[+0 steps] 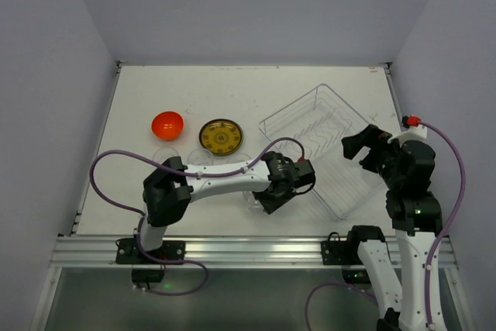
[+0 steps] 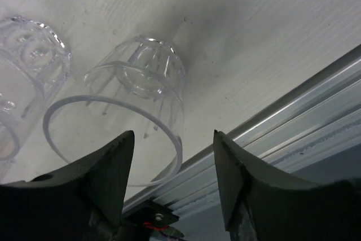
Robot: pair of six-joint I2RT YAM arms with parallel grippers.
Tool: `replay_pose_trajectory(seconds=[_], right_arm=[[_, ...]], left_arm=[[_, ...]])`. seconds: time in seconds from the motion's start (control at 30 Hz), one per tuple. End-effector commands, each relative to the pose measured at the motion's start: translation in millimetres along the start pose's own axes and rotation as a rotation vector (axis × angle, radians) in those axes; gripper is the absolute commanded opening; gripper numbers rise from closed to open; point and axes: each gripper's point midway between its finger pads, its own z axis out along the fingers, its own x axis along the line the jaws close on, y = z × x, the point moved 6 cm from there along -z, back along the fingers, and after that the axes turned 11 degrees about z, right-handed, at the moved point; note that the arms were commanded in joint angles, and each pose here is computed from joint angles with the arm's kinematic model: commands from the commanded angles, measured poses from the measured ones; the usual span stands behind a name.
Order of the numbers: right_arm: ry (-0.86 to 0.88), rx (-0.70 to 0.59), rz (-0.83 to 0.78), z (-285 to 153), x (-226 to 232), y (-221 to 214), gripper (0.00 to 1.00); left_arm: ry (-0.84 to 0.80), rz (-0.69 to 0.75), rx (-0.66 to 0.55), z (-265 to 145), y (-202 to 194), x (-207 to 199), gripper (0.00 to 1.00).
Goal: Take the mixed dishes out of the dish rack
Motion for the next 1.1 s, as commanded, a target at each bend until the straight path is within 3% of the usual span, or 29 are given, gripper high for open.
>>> replay_pose_trajectory(seconds=[0.0, 0.07, 0.1, 0.13, 0.3, 0.5, 0.6, 0.7, 0.87, 1.0, 1.07], right_arm=[[-0.042, -0.004, -0.012, 4.3, -4.5, 2.2, 0.99], [-0.063, -0.002, -0.009, 7.3, -7.0, 2.3, 0.99], [-0.069, 0.004, -0.006, 8.8, -8.0, 1.4, 0.99], [-0.083, 0.012, -0.001, 12.5, -9.7, 0.9, 0.99], [-0.182, 0.000, 0.011, 28.4, -19.5, 6.8, 0.99], [-0.372, -0.075, 0.083, 58.1, -33.7, 25.8, 0.99], [-0.491, -0.058, 0.075, 83.3, -44.3, 32.6, 0.99], [-0.533, 0.012, 0.088, 110.8, -48.5, 32.4, 0.99], [-0.643, 0.055, 0.053, 140.1, -62.0, 34.9, 0.99], [-0.726, 0.063, 0.046, 152.9, -69.8, 37.9, 0.99], [-0.753, 0.066, 0.050, 158.7, -74.2, 35.9, 0.99]], left_arm=[[0.024, 0.012, -0.051, -25.6, 7.7, 5.5, 0.66], [0.021, 0.000, -0.130, -44.1, 14.9, 7.5, 0.78], [0.011, -0.001, -0.166, -51.7, 18.2, 7.1, 0.98], [0.003, -0.008, -0.227, -66.1, 22.1, 8.8, 1.00], [0.034, -0.051, -0.454, -117.7, 33.8, 20.6, 1.00], [0.291, -0.325, -0.707, -159.8, 8.1, 79.2, 1.00], [0.402, -0.575, -0.693, -156.6, -29.6, 149.8, 1.00], [0.494, -0.744, -0.770, -172.5, -80.3, 189.6, 1.00], [0.587, -0.779, -0.718, -158.2, -130.9, 203.3, 1.00], [0.585, -0.729, -0.667, -132.4, -145.1, 195.8, 1.00], [0.577, -0.731, -0.707, -133.8, -147.0, 193.3, 1.00]])
